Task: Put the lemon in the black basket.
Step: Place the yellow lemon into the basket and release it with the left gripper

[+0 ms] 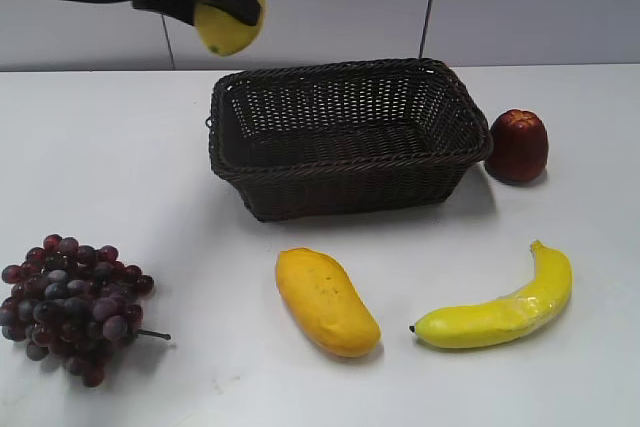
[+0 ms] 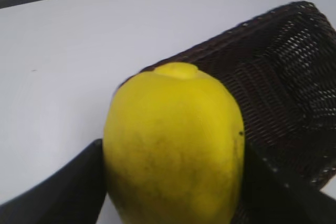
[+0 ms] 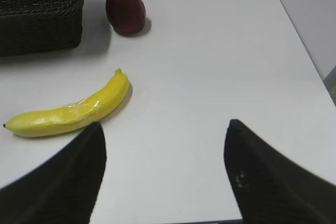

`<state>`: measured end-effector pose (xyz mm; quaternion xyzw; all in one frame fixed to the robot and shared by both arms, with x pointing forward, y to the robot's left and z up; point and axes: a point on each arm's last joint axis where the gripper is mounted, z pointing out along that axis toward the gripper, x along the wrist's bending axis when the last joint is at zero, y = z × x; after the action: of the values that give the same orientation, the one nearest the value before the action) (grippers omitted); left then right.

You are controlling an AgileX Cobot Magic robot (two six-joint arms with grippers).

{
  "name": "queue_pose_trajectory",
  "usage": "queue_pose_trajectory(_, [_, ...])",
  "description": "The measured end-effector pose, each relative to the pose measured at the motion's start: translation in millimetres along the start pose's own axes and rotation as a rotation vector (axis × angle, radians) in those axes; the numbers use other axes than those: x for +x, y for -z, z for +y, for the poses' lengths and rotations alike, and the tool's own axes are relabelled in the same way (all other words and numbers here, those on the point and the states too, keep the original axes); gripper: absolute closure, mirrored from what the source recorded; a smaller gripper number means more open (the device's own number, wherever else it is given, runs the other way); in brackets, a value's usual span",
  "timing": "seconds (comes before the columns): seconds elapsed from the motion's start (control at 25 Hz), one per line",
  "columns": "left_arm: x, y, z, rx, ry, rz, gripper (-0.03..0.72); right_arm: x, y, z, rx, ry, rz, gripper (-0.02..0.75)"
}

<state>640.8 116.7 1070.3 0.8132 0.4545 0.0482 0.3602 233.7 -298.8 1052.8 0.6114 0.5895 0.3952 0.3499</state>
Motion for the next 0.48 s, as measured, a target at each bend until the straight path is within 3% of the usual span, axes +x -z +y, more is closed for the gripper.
queue_pose_trajectory(0.16, [-22.3,-35.4,-3.6,0.006,-0.035,-0.024,0.132,0.0,0.0,0.0,0.0,0.0,0.0,0.166])
queue_pose_trajectory(0.36, [-22.5,-81.7,-22.0,0.088,-0.028,-0.037,0.121,0.0,0.0,0.0,0.0,0.0,0.0,0.166])
queue_pose_trajectory(0.48, [-19.1,-96.3,-29.5,0.117,-0.019,-0.037,0.046,0.0,0.0,0.0,0.0,0.0,0.0,0.166])
